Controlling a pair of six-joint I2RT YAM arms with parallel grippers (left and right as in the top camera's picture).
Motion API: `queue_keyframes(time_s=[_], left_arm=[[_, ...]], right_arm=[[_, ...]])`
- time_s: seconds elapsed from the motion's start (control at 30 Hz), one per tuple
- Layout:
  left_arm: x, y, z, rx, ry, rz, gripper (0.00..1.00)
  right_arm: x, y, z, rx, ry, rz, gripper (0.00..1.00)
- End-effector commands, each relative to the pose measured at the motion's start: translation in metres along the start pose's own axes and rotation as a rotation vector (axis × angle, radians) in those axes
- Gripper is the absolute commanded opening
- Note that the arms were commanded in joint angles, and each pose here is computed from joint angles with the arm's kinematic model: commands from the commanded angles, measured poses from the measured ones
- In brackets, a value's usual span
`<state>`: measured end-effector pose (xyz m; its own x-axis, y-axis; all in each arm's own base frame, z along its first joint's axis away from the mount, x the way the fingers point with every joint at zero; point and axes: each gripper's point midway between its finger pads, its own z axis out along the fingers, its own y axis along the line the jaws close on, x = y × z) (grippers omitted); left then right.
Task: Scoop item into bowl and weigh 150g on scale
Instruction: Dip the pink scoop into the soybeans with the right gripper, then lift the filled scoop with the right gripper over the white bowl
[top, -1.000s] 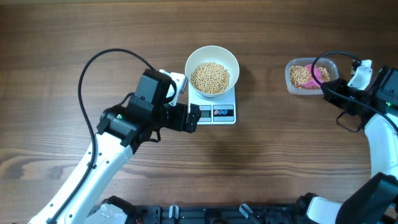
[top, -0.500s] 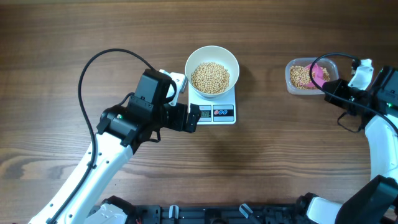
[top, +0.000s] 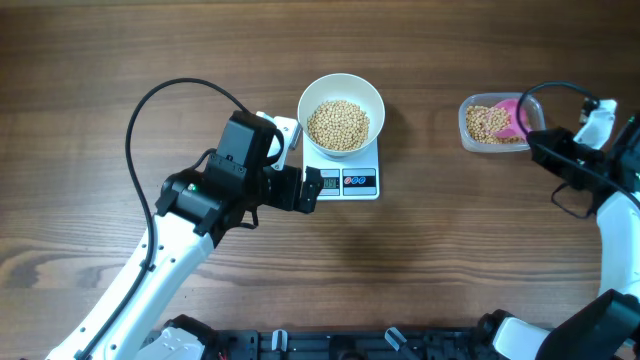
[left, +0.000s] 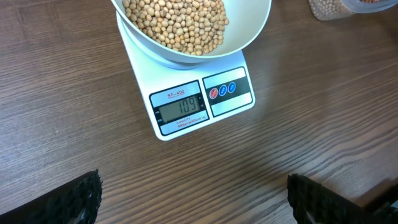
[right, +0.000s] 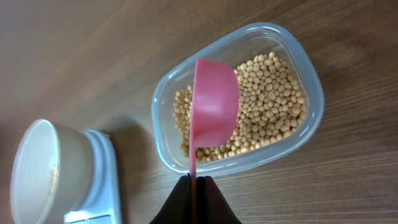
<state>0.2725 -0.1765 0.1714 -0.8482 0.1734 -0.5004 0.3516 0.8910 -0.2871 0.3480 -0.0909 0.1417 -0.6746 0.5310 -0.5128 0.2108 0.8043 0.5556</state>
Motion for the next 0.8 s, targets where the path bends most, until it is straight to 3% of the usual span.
queue_keyframes(time_s=[0.0,0.37,0.77], left_arm=[[-0.001,-0.003,-0.003,0.01,-0.01,0.021,1.0],[-0.001,-0.003,-0.003,0.01,-0.01,0.021,1.0],[-0.001,-0.003,-0.003,0.01,-0.01,0.021,1.0]], right_arm=[[-0.014,0.014,-0.017,-0.115,-0.04,0.089,0.04],[-0.014,0.038,-0.036,-0.337,-0.014,0.218,0.04],[-0.014,0.057,-0.044,-0.454,0.034,0.335,0.04]])
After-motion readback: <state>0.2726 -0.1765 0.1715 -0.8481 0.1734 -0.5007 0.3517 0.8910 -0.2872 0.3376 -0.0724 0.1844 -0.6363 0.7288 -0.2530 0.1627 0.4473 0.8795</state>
